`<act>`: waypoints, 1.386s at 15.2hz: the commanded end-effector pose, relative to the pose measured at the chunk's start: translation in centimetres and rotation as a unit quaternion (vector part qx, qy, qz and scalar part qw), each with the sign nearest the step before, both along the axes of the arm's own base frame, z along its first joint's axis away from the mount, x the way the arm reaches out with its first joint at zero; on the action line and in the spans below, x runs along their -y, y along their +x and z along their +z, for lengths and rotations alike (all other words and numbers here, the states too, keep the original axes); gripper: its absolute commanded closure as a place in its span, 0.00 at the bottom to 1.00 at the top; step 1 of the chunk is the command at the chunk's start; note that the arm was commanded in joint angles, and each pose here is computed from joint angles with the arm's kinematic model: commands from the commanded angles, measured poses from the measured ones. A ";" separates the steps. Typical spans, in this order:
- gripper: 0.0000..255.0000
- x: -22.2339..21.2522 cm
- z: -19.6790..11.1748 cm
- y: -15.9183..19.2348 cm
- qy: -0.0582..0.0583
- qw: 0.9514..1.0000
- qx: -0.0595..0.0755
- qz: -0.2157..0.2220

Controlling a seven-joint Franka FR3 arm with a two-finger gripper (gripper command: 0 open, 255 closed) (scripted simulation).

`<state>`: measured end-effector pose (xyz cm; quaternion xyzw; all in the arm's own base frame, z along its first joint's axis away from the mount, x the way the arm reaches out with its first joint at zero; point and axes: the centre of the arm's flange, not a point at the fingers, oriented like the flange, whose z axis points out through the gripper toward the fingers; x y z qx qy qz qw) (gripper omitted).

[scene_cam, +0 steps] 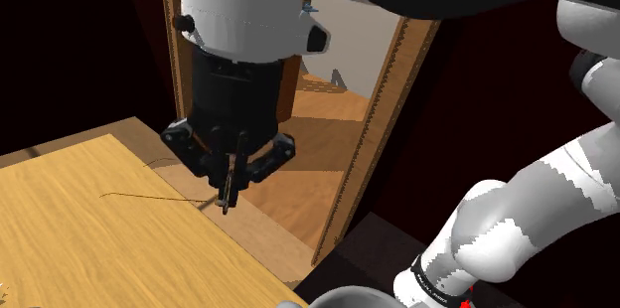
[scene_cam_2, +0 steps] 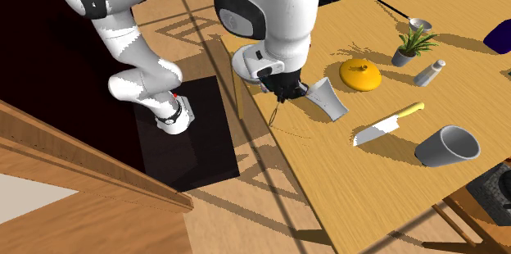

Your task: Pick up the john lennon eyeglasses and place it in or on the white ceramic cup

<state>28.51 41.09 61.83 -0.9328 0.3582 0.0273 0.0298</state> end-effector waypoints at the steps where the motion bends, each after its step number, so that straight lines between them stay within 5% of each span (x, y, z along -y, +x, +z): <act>1: 1.00 0.2 -0.1 -2.5 0.001 1.000 0.000 0.000; 21: 1.00 2.7 -1.3 -27.5 0.001 1.000 0.000 0.000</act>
